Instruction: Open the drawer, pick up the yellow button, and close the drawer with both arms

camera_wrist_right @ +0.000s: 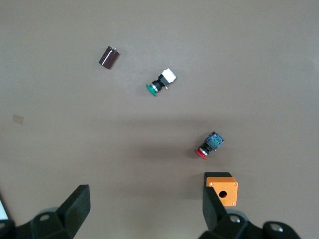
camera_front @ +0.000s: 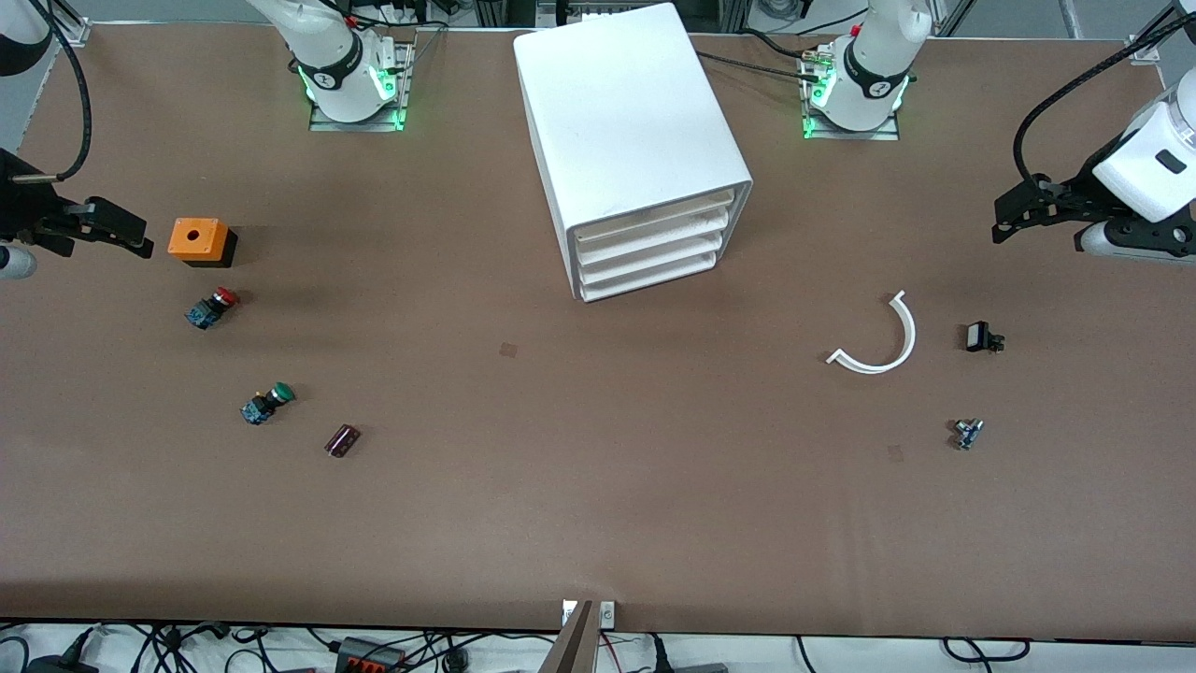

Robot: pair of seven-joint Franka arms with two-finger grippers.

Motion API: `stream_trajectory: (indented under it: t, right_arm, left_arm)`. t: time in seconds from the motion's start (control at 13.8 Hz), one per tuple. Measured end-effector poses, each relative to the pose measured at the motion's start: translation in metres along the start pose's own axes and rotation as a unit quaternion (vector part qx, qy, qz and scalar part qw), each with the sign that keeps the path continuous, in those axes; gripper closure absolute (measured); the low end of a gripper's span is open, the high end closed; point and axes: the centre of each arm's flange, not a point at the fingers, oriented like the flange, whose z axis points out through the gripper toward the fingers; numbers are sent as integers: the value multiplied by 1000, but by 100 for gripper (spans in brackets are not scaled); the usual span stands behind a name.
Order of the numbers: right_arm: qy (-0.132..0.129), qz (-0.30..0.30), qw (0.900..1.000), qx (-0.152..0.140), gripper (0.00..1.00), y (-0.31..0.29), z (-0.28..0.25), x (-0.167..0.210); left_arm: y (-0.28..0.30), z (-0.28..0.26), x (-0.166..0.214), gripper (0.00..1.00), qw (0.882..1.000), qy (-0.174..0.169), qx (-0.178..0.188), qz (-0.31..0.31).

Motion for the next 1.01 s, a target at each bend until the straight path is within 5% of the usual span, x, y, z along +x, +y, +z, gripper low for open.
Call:
stream_trajectory:
  t: [0.72, 1.01]
  right_arm:
    - [-8, -3, 1000, 2, 0, -3, 8, 2]
    - [-23, -39, 999, 4, 0, -48, 30, 12]
  left_arm:
    - [0, 0, 0, 0, 1000, 0, 0, 0]
    - [1, 0, 0, 0, 1000, 0, 0, 1]
